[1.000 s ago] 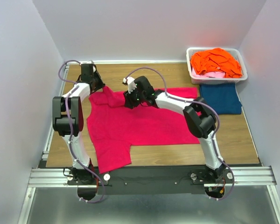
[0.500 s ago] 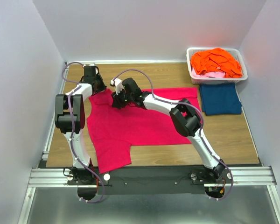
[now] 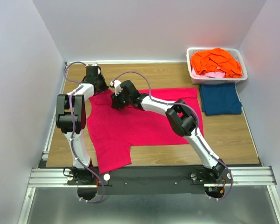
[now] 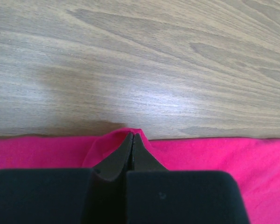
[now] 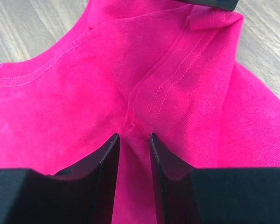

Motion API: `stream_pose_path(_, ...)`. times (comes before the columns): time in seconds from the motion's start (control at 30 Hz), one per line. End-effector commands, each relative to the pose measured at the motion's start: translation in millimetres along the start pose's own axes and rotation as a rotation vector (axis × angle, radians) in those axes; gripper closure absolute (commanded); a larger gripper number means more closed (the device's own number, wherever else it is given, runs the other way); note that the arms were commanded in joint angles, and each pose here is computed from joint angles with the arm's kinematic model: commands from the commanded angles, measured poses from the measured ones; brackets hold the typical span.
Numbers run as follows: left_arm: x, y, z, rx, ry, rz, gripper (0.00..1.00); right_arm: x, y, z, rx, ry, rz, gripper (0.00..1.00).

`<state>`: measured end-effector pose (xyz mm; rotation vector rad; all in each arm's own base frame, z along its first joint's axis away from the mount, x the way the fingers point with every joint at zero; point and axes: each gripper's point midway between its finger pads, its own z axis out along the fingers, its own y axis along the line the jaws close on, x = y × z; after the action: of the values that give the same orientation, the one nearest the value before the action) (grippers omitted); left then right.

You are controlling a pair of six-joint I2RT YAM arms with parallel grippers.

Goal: Fold and stack the t-shirts
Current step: Fold the tshirt

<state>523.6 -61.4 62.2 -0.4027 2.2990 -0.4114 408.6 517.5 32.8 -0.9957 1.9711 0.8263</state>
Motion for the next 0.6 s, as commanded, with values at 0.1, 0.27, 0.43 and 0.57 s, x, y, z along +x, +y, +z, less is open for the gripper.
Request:
stream_pose_path(0.1, -7, -1, -3, -0.004, -0.018, 0.016, 1.00, 20, -11, 10, 0.079, 0.032, 0.014, 0.82)
stream_pose_path(0.27, -7, -1, -7, -0.007, -0.019, 0.016, 1.00, -1, -4, 0, 0.060, -0.001, 0.006, 0.98)
stream_pose_path(0.43, -21, -8, -28, -0.002, -0.069, 0.013, 1.00, -28, 7, -20, 0.034, -0.040, -0.022, 0.99)
stream_pose_path(0.57, -20, -6, -47, -0.021, -0.077, 0.007, 1.00, -30, 15, -39, 0.017, -0.033, -0.047, 0.99)
